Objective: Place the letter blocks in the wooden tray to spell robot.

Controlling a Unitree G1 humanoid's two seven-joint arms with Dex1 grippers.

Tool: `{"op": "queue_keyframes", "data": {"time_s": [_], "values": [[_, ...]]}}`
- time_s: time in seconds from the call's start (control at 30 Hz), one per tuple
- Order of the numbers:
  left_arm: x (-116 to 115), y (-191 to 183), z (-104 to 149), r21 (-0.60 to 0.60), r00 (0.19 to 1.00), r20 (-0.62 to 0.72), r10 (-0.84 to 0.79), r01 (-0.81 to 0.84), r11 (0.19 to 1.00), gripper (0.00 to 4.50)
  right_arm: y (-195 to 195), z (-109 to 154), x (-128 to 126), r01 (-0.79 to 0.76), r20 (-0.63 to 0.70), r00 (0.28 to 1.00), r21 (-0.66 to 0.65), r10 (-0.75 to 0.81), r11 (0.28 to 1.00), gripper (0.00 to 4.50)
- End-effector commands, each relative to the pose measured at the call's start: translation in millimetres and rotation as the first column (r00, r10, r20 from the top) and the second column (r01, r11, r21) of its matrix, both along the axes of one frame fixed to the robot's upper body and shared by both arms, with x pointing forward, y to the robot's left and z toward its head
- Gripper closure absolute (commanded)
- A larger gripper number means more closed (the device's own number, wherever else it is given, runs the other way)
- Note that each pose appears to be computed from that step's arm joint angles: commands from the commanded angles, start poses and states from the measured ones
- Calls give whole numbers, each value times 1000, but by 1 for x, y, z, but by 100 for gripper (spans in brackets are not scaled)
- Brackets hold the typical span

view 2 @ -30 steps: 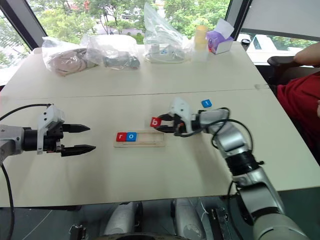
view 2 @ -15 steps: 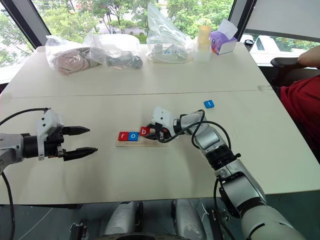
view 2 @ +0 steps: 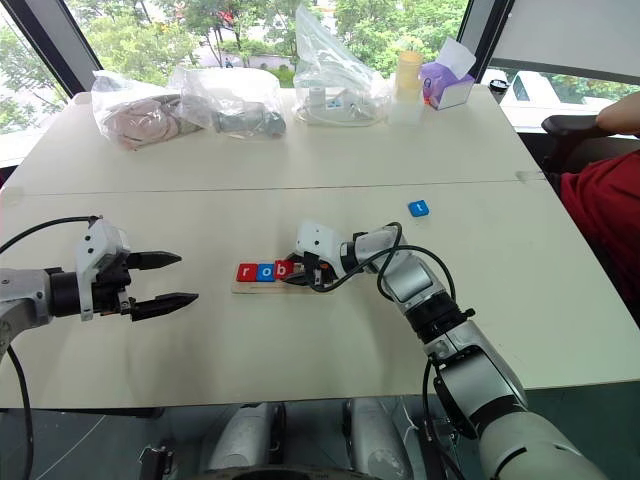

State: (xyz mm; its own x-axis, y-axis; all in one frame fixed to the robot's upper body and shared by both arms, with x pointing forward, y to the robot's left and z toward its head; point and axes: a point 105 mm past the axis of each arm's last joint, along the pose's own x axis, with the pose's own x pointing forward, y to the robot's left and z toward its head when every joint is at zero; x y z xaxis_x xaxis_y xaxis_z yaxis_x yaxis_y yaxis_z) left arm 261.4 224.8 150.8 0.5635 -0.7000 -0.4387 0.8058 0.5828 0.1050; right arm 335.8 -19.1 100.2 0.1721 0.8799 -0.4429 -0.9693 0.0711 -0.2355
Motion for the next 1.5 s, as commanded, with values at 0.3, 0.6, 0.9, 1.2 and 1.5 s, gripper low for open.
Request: {"op": "queue_keyframes", "data": {"time_s": [0.3,0.6,0.9,1.2,1.5], "values": [[0,-3,3,12,1000,21,-11,11,1000,0,7,7,1,-8,31,999,29,7,1000,145],[3,-6,1,16,1000,23,-13,13,1000,0,5,13,6,24,46,999,48,-26,999,2],[6,-16,11,-29,998,55,-31,33,999,0,-20,45,26,198,-8,980,192,-200,961,2],[-2,-64,30,-136,983,90,-159,170,976,0,-125,53,24,720,-78,682,242,-727,650,2],[8,-79,23,-144,976,71,-207,216,966,0,-145,5,-4,913,-150,405,118,-902,390,2]]}}
